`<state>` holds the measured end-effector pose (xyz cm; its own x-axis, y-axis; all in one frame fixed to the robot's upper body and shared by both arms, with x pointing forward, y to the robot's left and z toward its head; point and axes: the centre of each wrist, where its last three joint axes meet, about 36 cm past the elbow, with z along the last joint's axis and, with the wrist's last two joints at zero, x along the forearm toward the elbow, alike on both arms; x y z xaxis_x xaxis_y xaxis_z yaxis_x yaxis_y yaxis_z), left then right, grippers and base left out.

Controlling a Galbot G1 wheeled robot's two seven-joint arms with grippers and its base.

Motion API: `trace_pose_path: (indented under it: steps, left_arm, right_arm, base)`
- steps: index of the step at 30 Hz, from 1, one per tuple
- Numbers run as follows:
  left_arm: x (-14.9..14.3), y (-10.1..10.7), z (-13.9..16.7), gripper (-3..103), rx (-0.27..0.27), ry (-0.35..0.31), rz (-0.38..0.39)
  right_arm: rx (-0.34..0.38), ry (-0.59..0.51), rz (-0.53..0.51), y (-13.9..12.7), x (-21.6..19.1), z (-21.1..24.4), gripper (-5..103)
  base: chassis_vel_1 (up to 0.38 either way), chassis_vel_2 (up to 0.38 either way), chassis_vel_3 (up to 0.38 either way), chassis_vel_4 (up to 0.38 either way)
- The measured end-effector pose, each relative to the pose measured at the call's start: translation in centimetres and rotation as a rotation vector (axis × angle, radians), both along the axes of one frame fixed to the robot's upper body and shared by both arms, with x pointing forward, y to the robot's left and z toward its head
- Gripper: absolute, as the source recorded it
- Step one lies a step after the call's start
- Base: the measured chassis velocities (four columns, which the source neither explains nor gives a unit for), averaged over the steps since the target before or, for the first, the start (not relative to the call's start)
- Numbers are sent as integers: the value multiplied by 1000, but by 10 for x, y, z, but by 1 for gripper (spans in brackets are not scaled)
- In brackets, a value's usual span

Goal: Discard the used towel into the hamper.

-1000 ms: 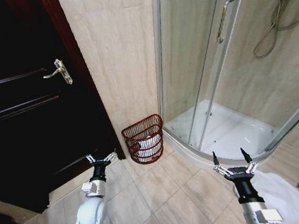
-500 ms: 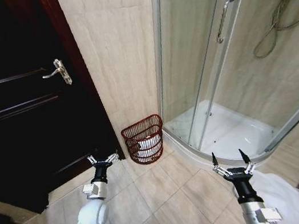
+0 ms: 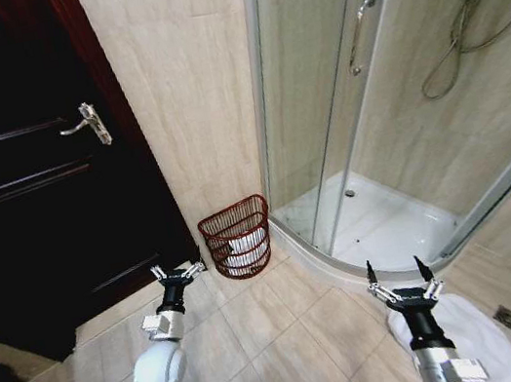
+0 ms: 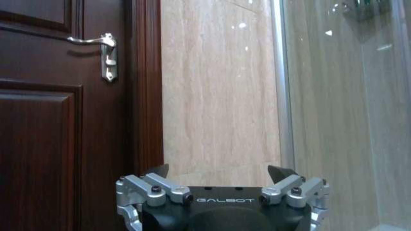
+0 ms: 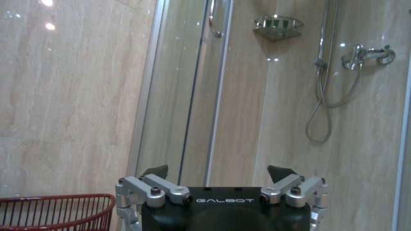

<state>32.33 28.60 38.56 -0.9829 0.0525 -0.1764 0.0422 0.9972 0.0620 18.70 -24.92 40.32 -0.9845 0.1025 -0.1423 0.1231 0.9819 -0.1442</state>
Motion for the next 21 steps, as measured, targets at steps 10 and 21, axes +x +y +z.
trace_pose_path:
  steps: [10, 21]
  left_arm:
    - [0, -3, 0, 100, -1, -3, -8]
    - [1, 0, 0, 100, 1, -15, -3]
  right_arm:
    - [-5, -3, -1, 0, 1, 3, 100]
    - [-7, -2, 1, 0, 2, 2, 100]
  base:
    - [-6, -113, 2, 112]
    - [-115, -188, 113, 181]
